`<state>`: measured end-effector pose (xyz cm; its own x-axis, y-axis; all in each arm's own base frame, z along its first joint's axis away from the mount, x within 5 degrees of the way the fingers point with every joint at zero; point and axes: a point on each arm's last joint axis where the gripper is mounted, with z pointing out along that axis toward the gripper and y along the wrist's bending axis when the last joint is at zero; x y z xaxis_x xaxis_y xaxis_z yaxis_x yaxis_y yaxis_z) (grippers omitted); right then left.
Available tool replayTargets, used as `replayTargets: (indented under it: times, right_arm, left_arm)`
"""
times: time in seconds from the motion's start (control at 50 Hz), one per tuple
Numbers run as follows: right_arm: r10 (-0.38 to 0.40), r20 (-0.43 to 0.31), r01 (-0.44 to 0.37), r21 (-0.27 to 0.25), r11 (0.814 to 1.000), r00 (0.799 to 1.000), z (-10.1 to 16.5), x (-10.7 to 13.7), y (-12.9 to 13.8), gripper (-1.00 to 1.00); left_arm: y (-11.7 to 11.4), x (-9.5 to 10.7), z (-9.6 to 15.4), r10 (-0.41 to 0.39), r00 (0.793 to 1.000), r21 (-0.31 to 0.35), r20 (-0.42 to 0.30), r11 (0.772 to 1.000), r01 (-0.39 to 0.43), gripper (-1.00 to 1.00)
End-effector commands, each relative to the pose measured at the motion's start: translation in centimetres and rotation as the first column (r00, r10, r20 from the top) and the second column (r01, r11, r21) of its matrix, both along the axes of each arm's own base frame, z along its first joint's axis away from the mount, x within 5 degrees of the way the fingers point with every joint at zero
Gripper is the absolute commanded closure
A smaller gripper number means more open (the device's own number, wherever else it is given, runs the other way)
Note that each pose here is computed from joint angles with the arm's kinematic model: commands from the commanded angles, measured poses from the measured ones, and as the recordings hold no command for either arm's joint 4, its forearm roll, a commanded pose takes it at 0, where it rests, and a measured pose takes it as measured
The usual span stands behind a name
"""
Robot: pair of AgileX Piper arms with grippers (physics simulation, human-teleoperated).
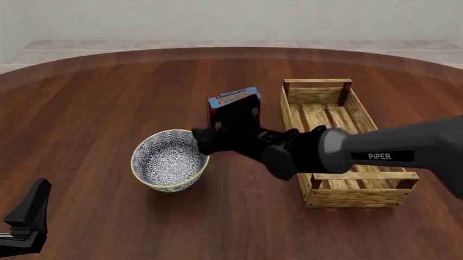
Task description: Pick up the bowl on the left and put it in the tray.
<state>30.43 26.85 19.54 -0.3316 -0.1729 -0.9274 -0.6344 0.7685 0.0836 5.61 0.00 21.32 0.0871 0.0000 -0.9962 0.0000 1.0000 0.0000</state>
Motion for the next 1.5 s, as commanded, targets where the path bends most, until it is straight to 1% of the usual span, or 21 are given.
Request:
replayTargets:
  times: [0.02,0.16,0.4,0.64,0.72,0.74,0.76,0.8,1.14,1.2,1.5]
  right_arm:
    - [0.000,-0.010,0.000,-0.004,1.000,1.000,-0.8,0.1,0.2,-1.00]
    - [-0.002,-0.020,0.002,-0.016,1.000,1.000,-1.8,0.5,0.3,-1.00]
    - [0.002,-0.021,-0.002,-0.021,1.000,1.000,-1.9,0.5,0.5,-1.00]
    - [0.001,-0.032,-0.002,-0.027,1.000,0.999,-2.6,0.7,0.7,-1.00]
    - [0.007,-0.044,-0.009,-0.026,1.000,0.999,-2.9,0.5,1.2,-1.00]
    - [0.017,-0.058,-0.019,-0.031,0.999,0.998,-3.1,0.2,1.6,-1.00]
    - [0.011,-0.052,-0.013,-0.033,0.999,0.999,-3.1,0.5,1.4,-1.00]
    - [0.011,-0.064,-0.013,-0.024,1.000,0.998,-3.2,0.3,1.6,-1.00]
    - [0.030,-0.072,-0.032,-0.038,0.999,0.997,-3.7,0.0,2.2,-1.00]
    - [0.028,-0.073,-0.030,-0.033,0.999,0.997,-3.7,0.0,2.2,-1.00]
    - [0.020,-0.077,-0.023,-0.041,0.999,0.997,-4.2,0.5,2.2,-1.00]
  left_arm:
    - [0.0,0.0,0.0,0.000,1.000,0.000,0.000,1.000,0.000,-1.00]
    - [0.0,0.0,0.0,0.000,1.000,0.000,0.000,1.000,0.000,-1.00]
    - [0.0,0.0,0.0,0.000,1.000,0.000,0.000,1.000,0.000,-1.00]
    - [0.0,0.0,0.0,0.000,1.000,0.000,0.000,1.000,0.000,-1.00]
    - [0.0,0.0,0.0,0.000,1.000,0.000,0.000,1.000,0.000,-1.00]
    - [0.0,0.0,0.0,0.000,1.000,0.000,0.000,1.000,0.000,-1.00]
    - [0.0,0.0,0.0,0.000,1.000,0.000,0.000,1.000,0.000,-1.00]
    - [0.0,0.0,0.0,0.000,1.000,0.000,0.000,1.000,0.000,-1.00]
    - [0.0,0.0,0.0,0.000,1.000,0.000,0.000,1.000,0.000,-1.00]
    - [0.0,0.0,0.0,0.000,1.000,0.000,0.000,1.000,0.000,-1.00]
    - [0.0,0.0,0.0,0.000,1.000,0.000,0.000,1.000,0.000,-1.00]
